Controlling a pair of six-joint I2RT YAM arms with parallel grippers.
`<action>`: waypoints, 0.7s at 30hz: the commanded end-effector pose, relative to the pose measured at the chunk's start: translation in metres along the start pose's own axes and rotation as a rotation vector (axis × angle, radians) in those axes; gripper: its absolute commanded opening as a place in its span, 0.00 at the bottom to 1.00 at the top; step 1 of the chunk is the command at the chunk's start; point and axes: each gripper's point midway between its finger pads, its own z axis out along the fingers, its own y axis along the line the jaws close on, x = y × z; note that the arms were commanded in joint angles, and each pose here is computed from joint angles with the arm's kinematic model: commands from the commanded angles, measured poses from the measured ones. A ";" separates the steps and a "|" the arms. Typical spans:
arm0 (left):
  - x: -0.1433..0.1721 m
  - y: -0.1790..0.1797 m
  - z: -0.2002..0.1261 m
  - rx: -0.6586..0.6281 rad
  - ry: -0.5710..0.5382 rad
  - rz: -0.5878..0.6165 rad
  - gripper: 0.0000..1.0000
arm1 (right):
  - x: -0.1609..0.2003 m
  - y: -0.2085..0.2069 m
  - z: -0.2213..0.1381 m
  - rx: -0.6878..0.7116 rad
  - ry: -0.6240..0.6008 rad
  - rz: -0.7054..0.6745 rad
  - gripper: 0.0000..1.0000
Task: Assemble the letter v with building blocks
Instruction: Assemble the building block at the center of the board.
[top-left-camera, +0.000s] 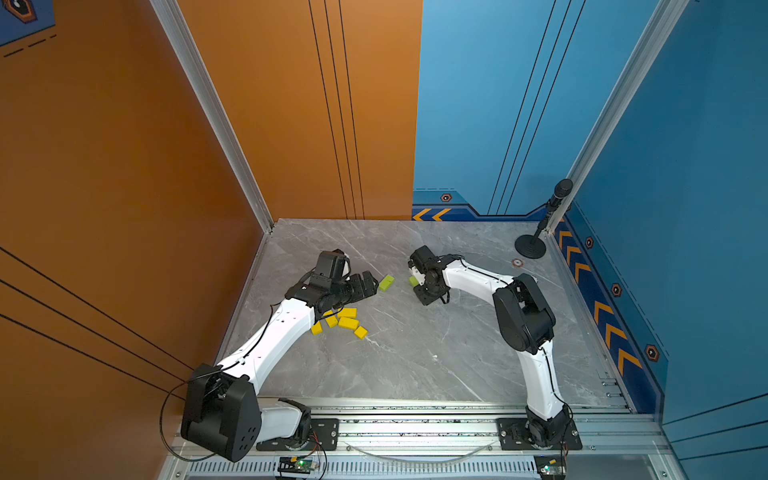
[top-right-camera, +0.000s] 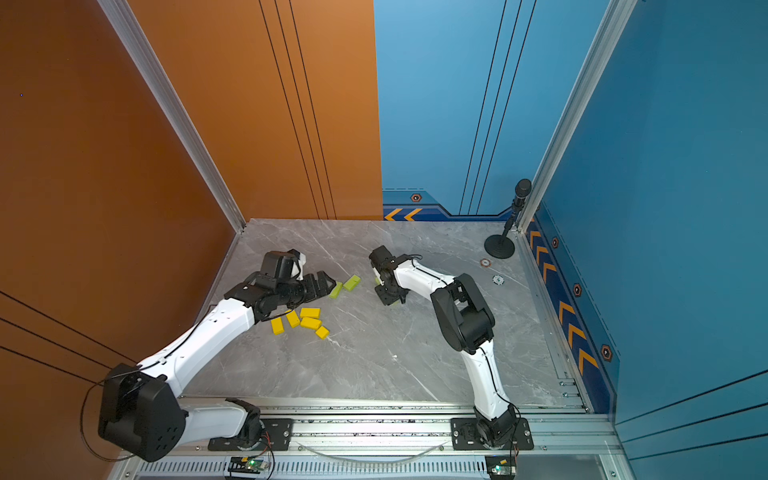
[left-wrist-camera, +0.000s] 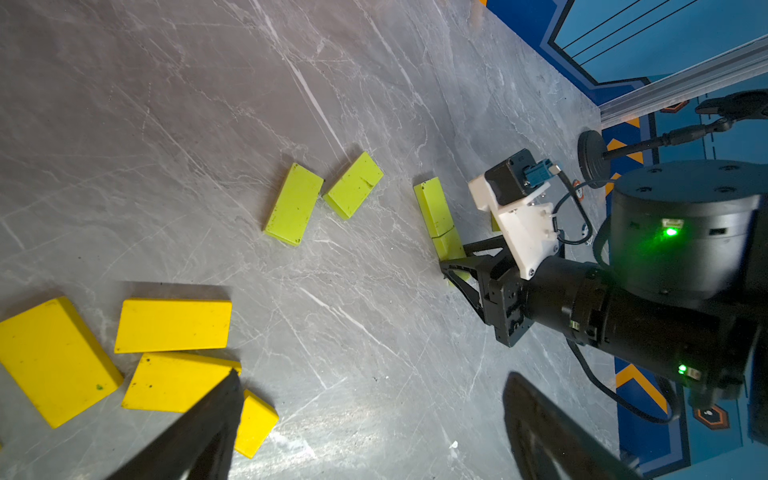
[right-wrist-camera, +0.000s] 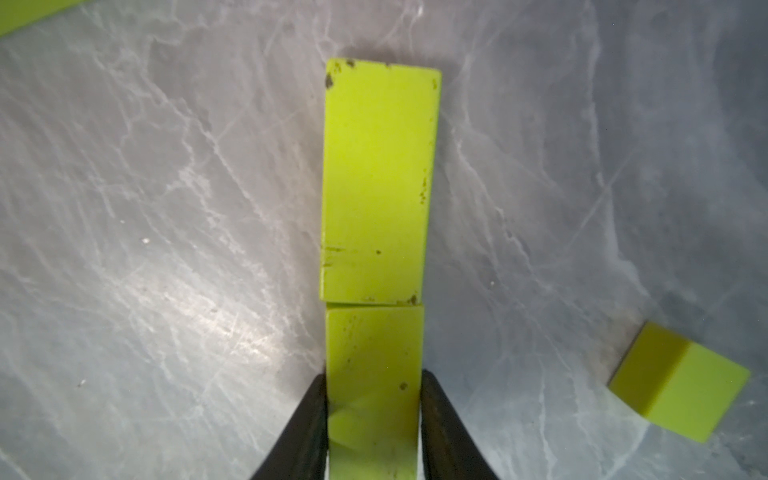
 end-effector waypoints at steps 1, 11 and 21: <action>0.000 -0.002 0.001 -0.012 0.009 0.015 0.98 | 0.015 -0.003 0.012 0.028 0.068 -0.010 0.37; 0.000 -0.002 0.001 -0.013 0.008 0.017 0.98 | 0.011 0.002 0.010 0.023 0.057 -0.024 0.34; 0.000 -0.004 0.001 -0.007 0.010 0.018 0.98 | 0.010 0.004 0.007 0.025 0.054 -0.026 0.34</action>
